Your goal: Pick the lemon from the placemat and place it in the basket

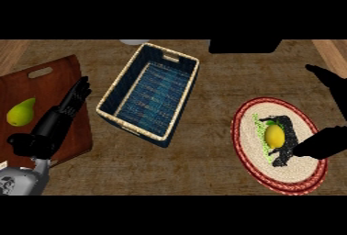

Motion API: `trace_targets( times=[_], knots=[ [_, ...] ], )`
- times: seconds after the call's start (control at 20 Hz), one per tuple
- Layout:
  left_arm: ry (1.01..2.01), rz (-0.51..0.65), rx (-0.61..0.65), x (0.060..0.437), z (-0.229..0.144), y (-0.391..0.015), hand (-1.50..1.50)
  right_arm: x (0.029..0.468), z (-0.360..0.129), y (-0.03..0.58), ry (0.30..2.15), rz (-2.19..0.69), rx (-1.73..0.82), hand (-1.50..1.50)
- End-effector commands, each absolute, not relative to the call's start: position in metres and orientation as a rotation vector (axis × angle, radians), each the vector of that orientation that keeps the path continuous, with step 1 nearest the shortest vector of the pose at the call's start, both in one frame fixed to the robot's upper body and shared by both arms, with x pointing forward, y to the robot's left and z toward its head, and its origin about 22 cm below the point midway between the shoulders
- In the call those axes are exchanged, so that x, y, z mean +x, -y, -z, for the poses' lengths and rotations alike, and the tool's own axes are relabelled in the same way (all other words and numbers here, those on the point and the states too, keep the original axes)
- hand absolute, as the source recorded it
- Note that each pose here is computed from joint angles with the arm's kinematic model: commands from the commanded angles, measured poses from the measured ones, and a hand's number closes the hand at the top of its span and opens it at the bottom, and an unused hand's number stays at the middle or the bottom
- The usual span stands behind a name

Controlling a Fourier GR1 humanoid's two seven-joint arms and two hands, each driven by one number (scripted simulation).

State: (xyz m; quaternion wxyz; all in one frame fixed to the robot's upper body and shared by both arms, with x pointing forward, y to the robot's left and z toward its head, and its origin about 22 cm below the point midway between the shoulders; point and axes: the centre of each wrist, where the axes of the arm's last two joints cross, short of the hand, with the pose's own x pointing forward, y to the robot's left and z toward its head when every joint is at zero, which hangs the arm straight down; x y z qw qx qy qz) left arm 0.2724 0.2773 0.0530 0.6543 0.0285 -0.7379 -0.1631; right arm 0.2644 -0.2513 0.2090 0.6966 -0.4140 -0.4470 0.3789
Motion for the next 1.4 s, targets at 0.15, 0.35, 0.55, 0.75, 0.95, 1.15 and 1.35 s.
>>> trace_targets(
  times=[0.15,0.35,0.55,0.75,0.95,1.15,1.35],
  knots=[
    [1.68,0.354,0.054,0.287,-0.054,-0.265,0.0,0.223,-0.223,0.27,0.902,-0.829,-0.962,-1.5],
    [1.697,0.369,0.054,0.279,-0.058,-0.268,0.0,0.223,-0.221,0.26,0.918,-0.76,-0.973,-1.5],
    [1.687,0.38,0.044,0.274,-0.065,-0.262,0.0,0.226,-0.179,0.275,0.951,-0.724,-0.948,-1.5],
    [1.693,0.391,0.059,0.277,-0.068,-0.269,0.0,0.23,-0.137,0.291,0.977,-0.71,-0.977,-1.5],
    [1.699,0.386,0.047,0.29,-0.059,-0.257,0.0,0.248,-0.104,0.266,0.989,-0.709,-0.987,-1.5],
    [1.684,0.393,0.051,0.276,-0.068,-0.257,0.0,0.258,-0.112,0.288,0.974,-0.703,-1.002,-1.5],
    [1.677,0.38,0.033,0.281,-0.056,-0.27,0.0,0.234,-0.069,0.269,0.996,-0.718,-1.016,-1.5]
  ],
)
